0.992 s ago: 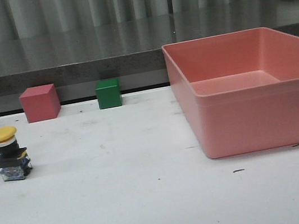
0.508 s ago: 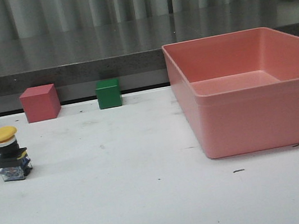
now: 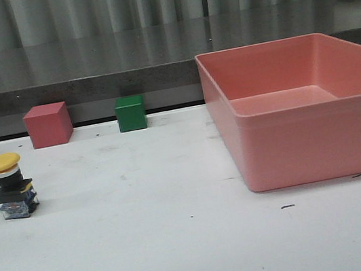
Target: Place and stand button with both arms
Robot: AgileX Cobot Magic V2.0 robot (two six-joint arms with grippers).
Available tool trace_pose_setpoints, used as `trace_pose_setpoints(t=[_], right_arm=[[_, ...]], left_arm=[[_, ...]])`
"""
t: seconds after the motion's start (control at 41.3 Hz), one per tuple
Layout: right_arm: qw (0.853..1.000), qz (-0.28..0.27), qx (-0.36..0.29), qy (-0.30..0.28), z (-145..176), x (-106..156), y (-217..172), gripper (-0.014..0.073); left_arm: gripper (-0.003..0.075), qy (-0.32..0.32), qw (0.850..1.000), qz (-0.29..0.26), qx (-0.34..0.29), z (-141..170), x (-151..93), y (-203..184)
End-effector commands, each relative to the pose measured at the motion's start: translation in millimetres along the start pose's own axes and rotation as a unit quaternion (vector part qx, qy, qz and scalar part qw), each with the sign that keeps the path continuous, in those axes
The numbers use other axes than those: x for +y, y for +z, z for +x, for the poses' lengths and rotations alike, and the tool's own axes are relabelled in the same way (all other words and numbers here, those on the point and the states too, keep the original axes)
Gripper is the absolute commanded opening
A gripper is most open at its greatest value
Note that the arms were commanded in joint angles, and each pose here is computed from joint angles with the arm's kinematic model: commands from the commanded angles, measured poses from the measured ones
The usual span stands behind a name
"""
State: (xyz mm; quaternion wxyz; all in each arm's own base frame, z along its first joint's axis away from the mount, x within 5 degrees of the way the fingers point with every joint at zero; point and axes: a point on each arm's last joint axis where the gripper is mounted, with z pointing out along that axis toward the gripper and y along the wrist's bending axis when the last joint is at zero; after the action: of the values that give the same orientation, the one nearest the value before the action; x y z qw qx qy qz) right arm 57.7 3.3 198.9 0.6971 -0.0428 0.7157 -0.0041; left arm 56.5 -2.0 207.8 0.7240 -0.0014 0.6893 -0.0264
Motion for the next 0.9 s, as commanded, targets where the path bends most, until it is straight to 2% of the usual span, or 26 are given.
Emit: trace_pose_setpoints(t=[0.0,0.46,0.799,0.871], right_arm=[[0.997,0.014,-0.074,-0.005,-10.8,-2.0,-2.5,-0.0068],[0.996,0.018,-0.083,-0.005,-12.0,-2.5,-3.8,-0.0068],[0.992,0.013,-0.105,0.065,-15.4,-2.8,-4.5,-0.0068],[0.993,0.013,-0.1,0.063,-14.7,-2.6,-4.4,-0.0068]], left_arm=[[-0.002,-0.004,0.999,-0.003,-0.046,-3.7,0.6,-1.8],[-0.002,-0.004,0.999,-0.003,-0.046,-3.7,0.6,-1.8],[-0.002,-0.004,0.999,-0.003,-0.045,-3.7,0.6,-1.7],[-0.002,-0.004,0.999,-0.003,-0.045,-3.7,0.6,-1.7]])
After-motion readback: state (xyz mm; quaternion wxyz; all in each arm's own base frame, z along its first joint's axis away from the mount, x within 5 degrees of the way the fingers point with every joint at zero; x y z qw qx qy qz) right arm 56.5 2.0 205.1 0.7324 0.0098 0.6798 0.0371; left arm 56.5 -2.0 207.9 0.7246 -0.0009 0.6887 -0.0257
